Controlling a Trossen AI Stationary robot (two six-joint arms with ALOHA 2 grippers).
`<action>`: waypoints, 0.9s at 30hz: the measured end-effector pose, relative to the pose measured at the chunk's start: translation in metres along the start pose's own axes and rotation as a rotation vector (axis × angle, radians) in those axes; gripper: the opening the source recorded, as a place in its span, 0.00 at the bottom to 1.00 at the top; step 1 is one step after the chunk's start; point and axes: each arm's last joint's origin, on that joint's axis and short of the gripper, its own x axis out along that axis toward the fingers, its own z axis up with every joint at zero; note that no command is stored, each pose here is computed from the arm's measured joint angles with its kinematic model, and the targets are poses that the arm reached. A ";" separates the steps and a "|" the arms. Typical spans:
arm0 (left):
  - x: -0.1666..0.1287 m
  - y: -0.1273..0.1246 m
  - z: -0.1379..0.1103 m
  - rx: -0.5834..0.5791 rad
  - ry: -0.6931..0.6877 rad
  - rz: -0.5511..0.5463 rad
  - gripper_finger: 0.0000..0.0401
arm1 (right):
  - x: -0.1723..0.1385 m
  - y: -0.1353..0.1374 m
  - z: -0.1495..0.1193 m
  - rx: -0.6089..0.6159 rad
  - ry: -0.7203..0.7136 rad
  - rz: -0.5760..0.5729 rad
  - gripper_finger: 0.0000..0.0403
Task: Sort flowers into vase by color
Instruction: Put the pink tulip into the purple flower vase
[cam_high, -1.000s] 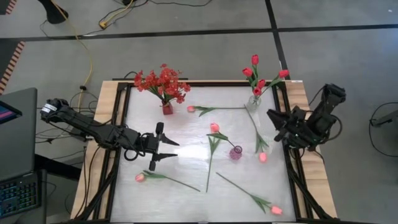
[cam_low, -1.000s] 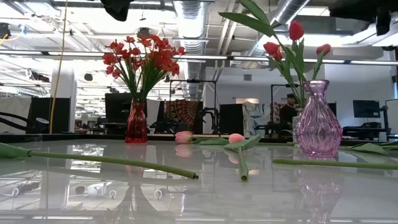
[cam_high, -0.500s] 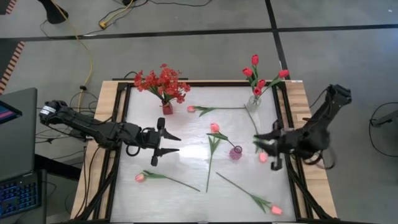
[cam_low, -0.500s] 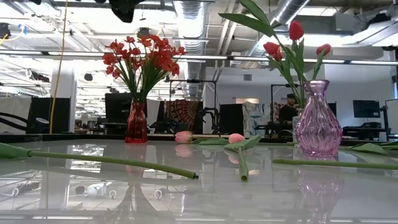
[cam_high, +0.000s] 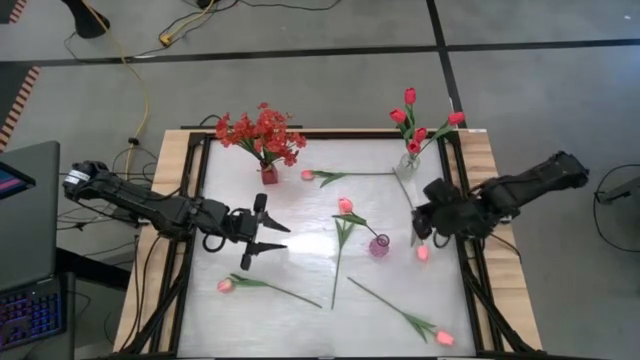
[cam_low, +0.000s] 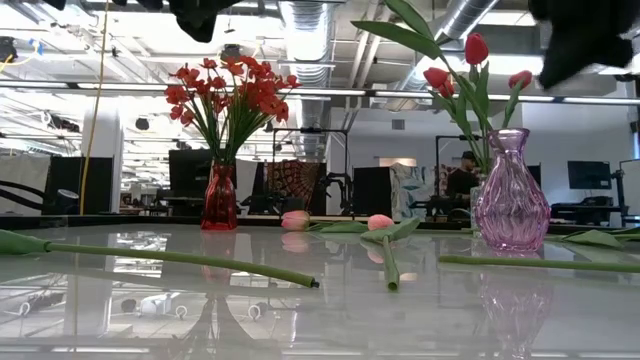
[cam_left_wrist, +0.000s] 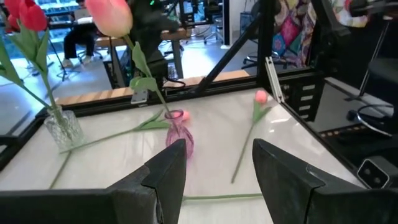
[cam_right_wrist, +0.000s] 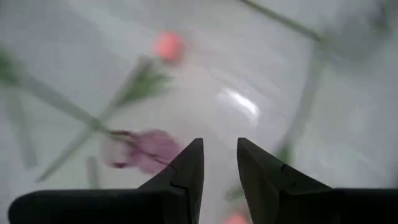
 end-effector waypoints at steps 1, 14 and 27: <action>0.000 0.000 0.000 0.008 0.002 0.000 0.43 | 0.005 -0.005 -0.001 0.035 0.024 -0.047 0.31; 0.001 0.010 0.000 0.013 0.003 0.051 0.43 | 0.091 -0.046 0.003 0.140 0.207 -0.103 0.31; 0.001 0.012 -0.001 -0.006 0.006 0.053 0.43 | 0.142 -0.064 0.006 0.099 0.319 -0.218 0.32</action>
